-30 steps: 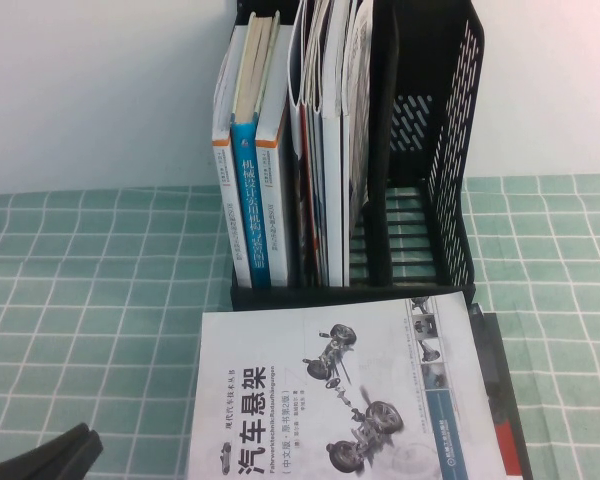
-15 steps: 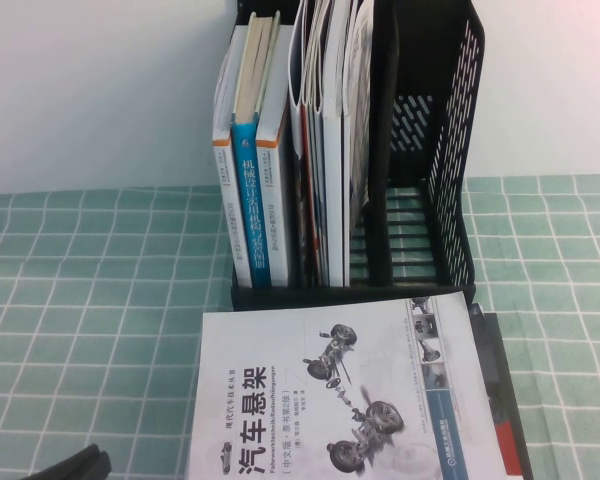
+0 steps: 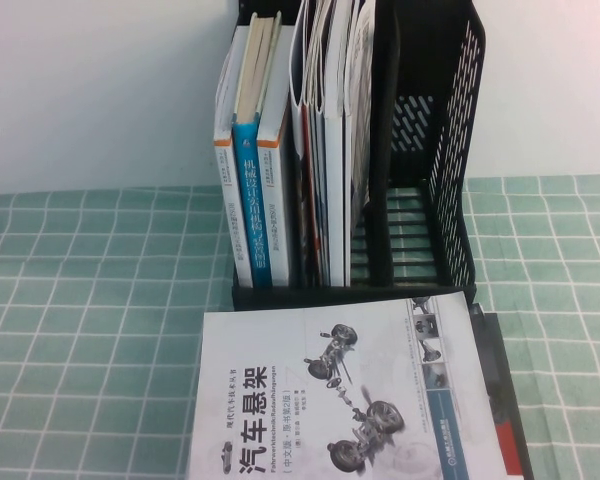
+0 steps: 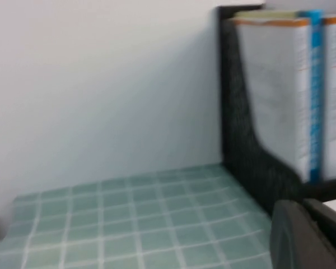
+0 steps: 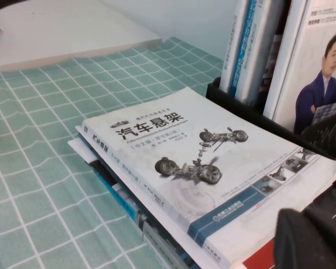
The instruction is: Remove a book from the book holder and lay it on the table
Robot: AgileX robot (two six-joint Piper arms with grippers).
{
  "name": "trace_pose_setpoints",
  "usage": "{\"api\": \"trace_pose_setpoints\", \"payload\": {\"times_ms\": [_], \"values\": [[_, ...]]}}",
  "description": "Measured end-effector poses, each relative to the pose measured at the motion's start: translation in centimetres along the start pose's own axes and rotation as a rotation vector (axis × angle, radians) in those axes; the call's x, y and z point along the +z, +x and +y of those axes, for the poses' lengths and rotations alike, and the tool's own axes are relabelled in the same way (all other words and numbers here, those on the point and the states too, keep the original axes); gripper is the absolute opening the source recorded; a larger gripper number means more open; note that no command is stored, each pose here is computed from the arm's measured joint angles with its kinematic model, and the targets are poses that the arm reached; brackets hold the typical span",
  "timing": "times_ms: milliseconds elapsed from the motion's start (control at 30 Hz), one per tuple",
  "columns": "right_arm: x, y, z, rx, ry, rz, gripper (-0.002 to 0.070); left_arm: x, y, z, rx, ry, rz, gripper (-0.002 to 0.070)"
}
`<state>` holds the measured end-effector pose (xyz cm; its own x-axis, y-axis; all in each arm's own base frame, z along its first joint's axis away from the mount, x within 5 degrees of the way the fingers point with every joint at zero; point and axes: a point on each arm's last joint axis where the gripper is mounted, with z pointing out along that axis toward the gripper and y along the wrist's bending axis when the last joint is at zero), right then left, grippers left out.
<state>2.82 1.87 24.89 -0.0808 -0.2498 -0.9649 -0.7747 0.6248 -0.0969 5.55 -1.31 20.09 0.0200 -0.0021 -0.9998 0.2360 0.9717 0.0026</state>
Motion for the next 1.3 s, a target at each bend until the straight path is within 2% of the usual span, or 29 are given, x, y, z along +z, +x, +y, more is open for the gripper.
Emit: {"api": "trace_pose_setpoints", "payload": {"times_ms": [133,267,433,967,1300], "values": [[0.0,0.0,0.0,0.000,0.000,0.000,0.0003,-0.1,0.7,0.7,-0.029,-0.122,0.075,-0.0003],[0.0,0.0,0.0,0.000,0.000,0.000,0.0003,-0.2,1.4,0.9,-0.072,-0.167,0.151,-0.0003],[0.0,0.0,0.0,0.000,0.000,0.000,0.0003,-0.6,2.8,0.8,-0.140,-0.175,0.304,-0.0003],[0.0,0.0,0.0,0.000,0.000,0.000,0.0003,-0.6,2.9,0.8,-0.047,-0.156,0.320,-0.0003],[0.0,0.0,0.0,0.002,-0.001,0.000,0.0003,-0.6,2.9,0.8,-0.044,-0.156,0.321,-0.0003]]}}
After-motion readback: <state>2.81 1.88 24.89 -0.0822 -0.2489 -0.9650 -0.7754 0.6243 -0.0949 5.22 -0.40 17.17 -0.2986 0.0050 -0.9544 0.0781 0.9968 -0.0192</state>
